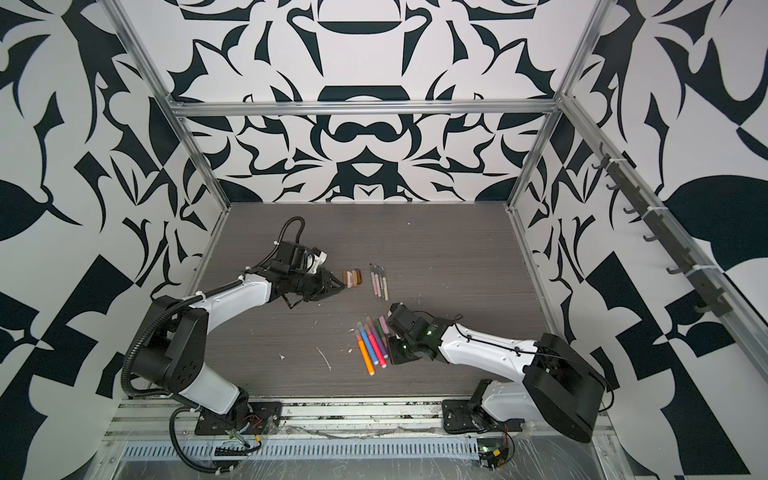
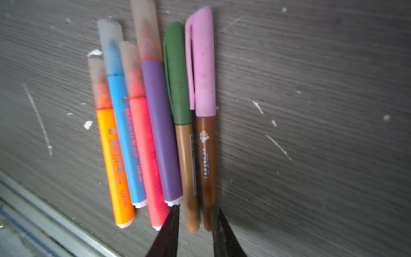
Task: Open the pen caps
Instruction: 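Move the open right gripper over the marker cluster while the left gripper draws back, then grasp the brown pen with pink cap and lift it toward the left gripper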
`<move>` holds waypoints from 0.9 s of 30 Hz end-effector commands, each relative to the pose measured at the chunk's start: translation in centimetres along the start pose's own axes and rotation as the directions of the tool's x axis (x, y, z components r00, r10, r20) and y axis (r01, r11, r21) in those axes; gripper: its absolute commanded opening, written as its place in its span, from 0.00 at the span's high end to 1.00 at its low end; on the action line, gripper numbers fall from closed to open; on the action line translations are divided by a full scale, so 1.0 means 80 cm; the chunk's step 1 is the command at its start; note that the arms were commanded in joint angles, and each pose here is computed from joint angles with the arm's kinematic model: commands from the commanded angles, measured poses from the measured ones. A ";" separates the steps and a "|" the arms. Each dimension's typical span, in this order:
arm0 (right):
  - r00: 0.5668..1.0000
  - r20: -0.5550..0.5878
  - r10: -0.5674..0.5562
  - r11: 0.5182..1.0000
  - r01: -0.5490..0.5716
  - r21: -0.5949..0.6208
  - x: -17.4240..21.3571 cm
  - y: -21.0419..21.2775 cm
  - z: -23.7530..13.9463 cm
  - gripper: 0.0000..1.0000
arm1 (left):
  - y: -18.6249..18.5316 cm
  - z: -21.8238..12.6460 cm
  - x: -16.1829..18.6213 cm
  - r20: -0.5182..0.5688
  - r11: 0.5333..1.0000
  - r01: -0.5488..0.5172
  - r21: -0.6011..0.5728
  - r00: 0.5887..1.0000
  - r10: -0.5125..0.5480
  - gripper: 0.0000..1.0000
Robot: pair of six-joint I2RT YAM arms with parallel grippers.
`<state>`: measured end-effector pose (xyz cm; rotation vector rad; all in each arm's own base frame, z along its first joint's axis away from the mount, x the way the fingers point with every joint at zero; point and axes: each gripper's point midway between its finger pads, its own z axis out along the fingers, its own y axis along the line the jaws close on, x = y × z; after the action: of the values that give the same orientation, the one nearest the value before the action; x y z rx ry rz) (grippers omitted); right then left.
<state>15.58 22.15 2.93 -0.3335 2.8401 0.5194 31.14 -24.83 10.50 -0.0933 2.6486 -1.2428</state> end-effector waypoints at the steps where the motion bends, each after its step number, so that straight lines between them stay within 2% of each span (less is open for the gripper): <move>1: 0.999 0.041 0.034 0.997 -0.037 0.069 -0.005 -0.015 0.003 0.73 | -0.019 -0.007 -0.007 0.023 0.999 -0.017 0.045 1.000 0.016 0.73; 11: 0.999 0.025 0.034 0.990 -0.037 0.137 -0.004 -0.028 0.007 0.80 | -0.022 -0.013 -0.004 0.027 0.999 -0.014 0.044 1.000 0.013 0.74; 18: 0.999 0.018 0.033 0.984 -0.036 0.175 -0.005 -0.034 0.010 0.79 | -0.033 -0.018 0.002 0.029 0.998 -0.017 0.059 0.999 0.015 0.73; 22: 1.000 -0.004 0.031 0.978 -0.030 0.205 -0.005 -0.037 0.015 0.79 | -0.046 -0.005 0.017 -0.004 0.998 -0.033 0.061 0.999 0.033 0.73; 25: 1.000 -0.005 0.022 0.977 -0.020 0.212 -0.010 -0.034 0.014 0.96 | -0.058 0.008 0.030 -0.026 0.997 -0.054 0.057 0.998 0.056 0.73; 27: 1.000 0.011 0.014 0.980 -0.016 0.199 -0.016 -0.029 0.009 1.00 | -0.065 0.017 0.039 -0.044 0.996 -0.065 0.058 0.997 0.068 0.73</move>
<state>17.37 21.20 1.62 -0.2600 2.8575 0.2994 28.27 -28.34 12.64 0.0112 2.6387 -1.3069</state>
